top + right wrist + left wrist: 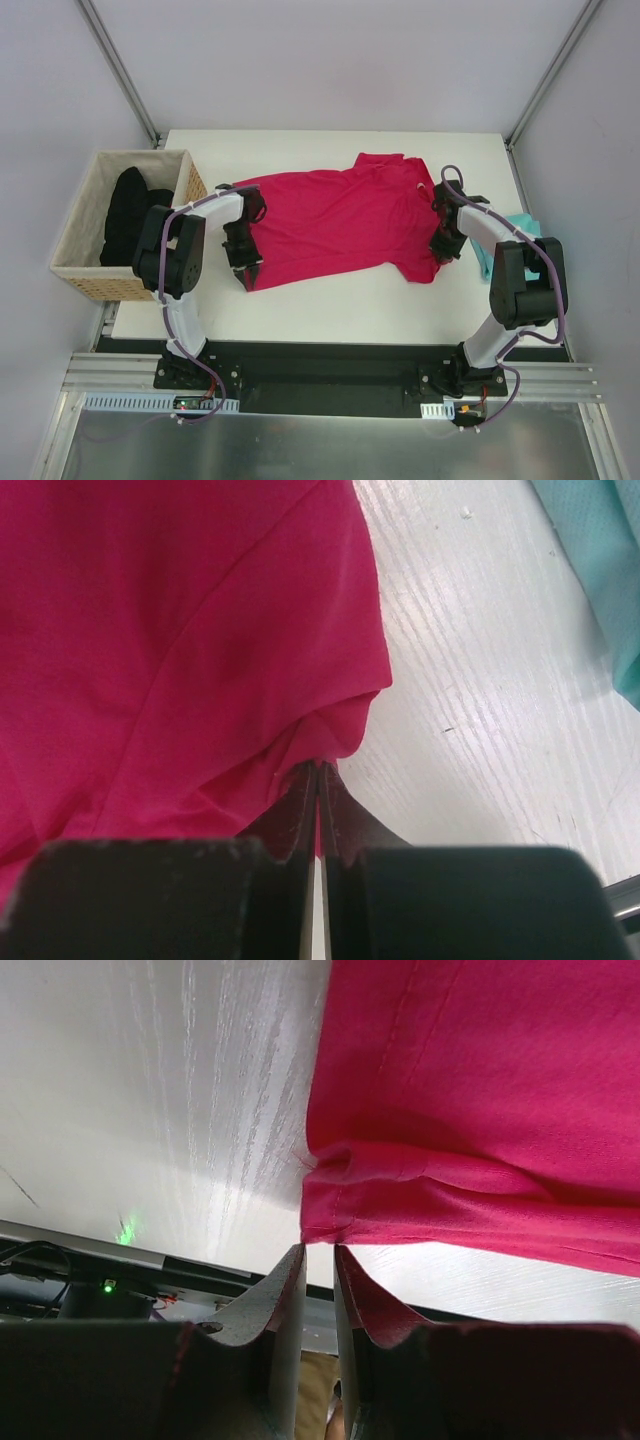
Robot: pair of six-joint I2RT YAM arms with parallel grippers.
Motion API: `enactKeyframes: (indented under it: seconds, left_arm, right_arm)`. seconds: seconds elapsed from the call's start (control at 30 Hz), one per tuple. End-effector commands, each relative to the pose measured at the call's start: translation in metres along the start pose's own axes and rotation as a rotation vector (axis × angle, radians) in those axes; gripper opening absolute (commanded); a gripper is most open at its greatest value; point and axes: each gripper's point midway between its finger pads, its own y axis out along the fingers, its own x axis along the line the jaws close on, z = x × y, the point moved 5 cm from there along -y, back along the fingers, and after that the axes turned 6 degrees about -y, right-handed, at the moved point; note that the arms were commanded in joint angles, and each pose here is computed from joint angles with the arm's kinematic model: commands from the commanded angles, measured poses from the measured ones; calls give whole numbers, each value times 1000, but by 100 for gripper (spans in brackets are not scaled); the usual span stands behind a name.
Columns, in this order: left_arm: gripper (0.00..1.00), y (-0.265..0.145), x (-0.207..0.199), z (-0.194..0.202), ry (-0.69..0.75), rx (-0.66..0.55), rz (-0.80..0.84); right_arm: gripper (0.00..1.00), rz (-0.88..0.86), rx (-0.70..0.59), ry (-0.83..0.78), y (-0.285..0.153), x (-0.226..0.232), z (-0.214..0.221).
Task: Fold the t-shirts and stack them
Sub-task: Grap the side of the flattened tshirt closest away from the robot with both arms
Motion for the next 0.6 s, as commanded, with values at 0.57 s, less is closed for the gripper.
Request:
enactKeyframes:
  seconds: [0.57]
  left_arm:
    - [33,-7,1,-3,36,13,-19]
  right_arm:
    - [1,-17,-15,24,-7,5,-5]
